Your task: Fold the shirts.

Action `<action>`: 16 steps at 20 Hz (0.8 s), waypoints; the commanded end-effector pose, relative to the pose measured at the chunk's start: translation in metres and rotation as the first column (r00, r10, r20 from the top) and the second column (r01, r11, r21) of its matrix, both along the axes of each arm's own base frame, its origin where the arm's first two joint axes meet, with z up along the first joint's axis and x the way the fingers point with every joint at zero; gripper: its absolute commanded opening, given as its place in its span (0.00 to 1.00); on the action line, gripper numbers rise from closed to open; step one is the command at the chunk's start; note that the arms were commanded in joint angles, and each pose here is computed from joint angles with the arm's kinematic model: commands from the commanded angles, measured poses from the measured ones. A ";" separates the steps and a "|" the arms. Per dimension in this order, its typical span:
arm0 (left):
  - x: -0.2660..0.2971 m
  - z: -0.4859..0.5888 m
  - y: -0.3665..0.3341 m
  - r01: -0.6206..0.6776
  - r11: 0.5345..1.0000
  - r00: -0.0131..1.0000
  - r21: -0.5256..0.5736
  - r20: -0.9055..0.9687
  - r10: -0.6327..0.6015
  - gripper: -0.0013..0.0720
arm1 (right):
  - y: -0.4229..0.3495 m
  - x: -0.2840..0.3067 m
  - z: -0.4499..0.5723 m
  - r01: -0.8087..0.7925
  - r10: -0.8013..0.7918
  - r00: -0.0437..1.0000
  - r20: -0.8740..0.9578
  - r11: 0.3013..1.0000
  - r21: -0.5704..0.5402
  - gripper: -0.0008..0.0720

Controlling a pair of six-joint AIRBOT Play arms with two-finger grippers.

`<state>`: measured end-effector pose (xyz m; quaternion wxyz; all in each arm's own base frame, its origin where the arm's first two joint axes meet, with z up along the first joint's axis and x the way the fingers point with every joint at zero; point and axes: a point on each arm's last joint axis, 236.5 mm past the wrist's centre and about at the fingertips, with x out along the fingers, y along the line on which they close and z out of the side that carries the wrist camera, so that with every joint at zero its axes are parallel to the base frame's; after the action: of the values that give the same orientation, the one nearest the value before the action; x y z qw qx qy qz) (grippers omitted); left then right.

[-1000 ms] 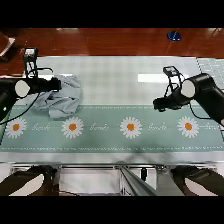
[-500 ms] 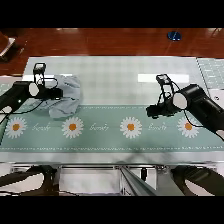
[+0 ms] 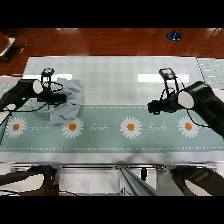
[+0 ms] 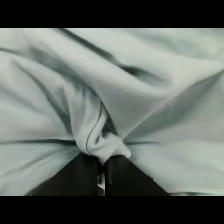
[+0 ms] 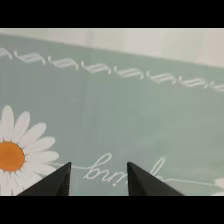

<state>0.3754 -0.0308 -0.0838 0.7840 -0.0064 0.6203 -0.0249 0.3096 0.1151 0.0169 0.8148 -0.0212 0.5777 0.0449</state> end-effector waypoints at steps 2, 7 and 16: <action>0.041 0.110 -0.039 0.000 0.981 0.962 -0.193 0.266 0.053 0.04 | -0.022 0.014 0.082 0.047 -0.044 0.975 0.220 0.999 -0.008 0.57; 0.039 0.283 -0.068 0.140 0.935 0.794 -0.325 0.601 0.090 0.04 | -0.039 -0.011 0.145 0.071 -0.087 0.929 0.361 0.996 0.058 0.57; -0.050 0.501 -0.148 0.502 0.813 0.438 -0.295 0.897 0.055 0.04 | -0.052 -0.039 0.185 0.079 -0.134 0.880 0.456 0.987 0.137 0.57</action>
<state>0.3599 -0.1494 0.3591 0.9502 -0.1136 0.1565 -0.2444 0.2775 0.0665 0.1925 0.9254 0.0393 0.3761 0.0254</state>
